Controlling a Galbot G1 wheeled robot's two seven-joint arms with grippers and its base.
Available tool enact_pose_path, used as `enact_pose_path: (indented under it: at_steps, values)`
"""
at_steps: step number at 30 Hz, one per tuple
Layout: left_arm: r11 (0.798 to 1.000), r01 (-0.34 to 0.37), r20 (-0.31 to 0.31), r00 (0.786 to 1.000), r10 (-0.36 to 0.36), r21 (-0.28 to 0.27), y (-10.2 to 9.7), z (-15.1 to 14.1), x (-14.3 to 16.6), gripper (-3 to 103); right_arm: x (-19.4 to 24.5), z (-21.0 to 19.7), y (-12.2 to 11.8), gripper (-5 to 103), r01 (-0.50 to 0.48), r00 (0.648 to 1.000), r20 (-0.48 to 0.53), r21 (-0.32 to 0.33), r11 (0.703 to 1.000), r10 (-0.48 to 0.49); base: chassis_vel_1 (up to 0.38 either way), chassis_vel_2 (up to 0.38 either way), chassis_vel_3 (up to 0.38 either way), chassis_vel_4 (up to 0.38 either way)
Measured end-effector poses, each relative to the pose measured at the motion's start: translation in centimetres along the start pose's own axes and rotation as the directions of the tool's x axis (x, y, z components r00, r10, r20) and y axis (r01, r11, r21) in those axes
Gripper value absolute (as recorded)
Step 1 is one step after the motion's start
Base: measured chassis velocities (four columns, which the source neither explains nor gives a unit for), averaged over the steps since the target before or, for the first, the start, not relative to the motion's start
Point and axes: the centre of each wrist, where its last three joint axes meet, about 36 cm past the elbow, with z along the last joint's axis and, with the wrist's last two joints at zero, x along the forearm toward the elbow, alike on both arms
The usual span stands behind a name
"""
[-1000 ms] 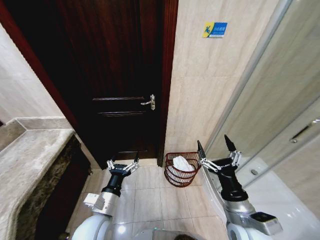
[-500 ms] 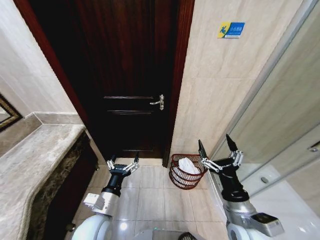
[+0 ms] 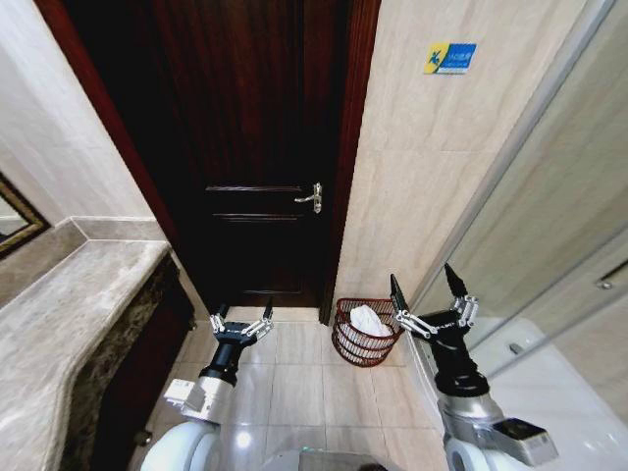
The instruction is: Discard the used towel into the hamper.
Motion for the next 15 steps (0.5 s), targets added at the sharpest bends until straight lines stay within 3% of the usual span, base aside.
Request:
enact_pose_path:
  at_steps: [9,15]
  values:
    - [1.0,0.0,0.0,1.0,0.0,0.0,0.0,0.0,0.0,100,0.15,0.39,-0.12,100,-0.01,1.0,0.009,-0.005,1.0,0.01,0.174,-0.172,-0.168,0.168]
    - [1.0,0.0,0.0,1.0,0.0,0.0,0.0,0.0,0.0,100,0.2,0.65,-0.21,100,-0.022,0.999,0.027,-0.018,1.0,0.022,0.048,-0.044,-0.042,0.043]
